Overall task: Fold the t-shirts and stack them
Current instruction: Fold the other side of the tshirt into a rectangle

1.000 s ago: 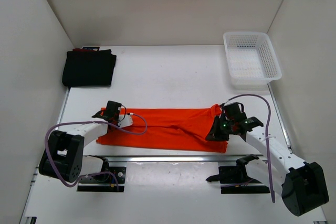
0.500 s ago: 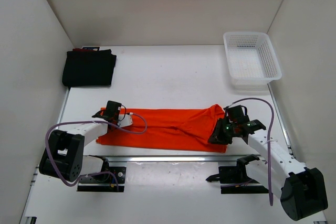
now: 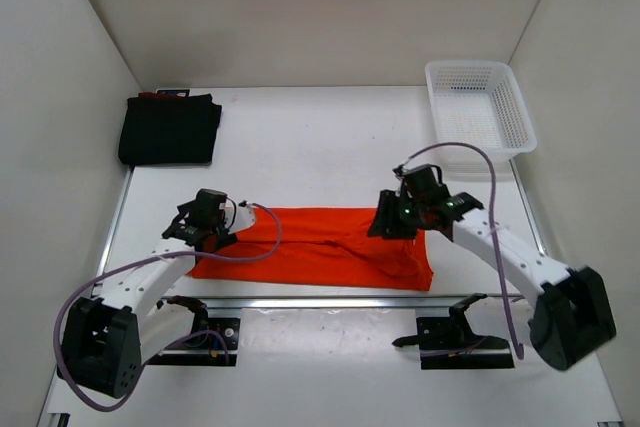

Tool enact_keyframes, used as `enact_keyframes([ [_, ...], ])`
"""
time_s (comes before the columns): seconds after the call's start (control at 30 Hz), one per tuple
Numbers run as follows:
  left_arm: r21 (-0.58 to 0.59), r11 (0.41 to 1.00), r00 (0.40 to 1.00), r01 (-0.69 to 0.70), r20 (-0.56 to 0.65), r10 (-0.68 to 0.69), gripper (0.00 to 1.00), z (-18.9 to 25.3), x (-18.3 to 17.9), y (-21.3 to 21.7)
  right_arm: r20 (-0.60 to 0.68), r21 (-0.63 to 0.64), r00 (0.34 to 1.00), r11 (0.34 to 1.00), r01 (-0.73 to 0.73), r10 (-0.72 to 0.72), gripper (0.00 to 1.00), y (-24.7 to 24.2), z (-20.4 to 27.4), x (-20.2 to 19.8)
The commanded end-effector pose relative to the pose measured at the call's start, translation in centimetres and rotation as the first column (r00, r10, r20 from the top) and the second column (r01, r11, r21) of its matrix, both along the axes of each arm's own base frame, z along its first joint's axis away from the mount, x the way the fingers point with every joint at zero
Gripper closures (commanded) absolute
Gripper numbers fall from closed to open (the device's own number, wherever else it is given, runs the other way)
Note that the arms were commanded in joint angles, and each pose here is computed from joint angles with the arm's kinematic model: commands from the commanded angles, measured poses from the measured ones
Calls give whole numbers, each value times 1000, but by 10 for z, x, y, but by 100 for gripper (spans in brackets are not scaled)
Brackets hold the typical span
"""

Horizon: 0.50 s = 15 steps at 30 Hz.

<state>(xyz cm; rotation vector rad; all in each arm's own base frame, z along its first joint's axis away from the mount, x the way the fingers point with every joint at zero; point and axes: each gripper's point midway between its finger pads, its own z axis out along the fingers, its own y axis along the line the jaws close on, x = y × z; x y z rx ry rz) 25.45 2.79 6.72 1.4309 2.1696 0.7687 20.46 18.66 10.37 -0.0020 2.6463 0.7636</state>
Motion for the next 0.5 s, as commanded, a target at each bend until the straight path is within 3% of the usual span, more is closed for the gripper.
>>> enact_keyframes([
  [0.0,-57,998,999,-36,27,38,6,10,1,-3,98,-24,993,997,-67,69,54,31,6,41],
  [0.13,-50,995,994,-83,62,86,6,14,2,11,49,-72,989,988,-135,139,50,50,-16,61],
  [0.27,-39,995,994,-96,53,98,7,10,-3,14,79,-108,983,982,-157,166,40,58,-18,77],
  [0.37,-39,993,992,-111,54,113,7,6,-7,16,48,-118,983,978,-169,176,40,58,-29,74],
  [0.47,-35,993,992,-113,43,115,7,2,-11,18,1,-114,978,971,-208,210,46,60,-41,62],
])
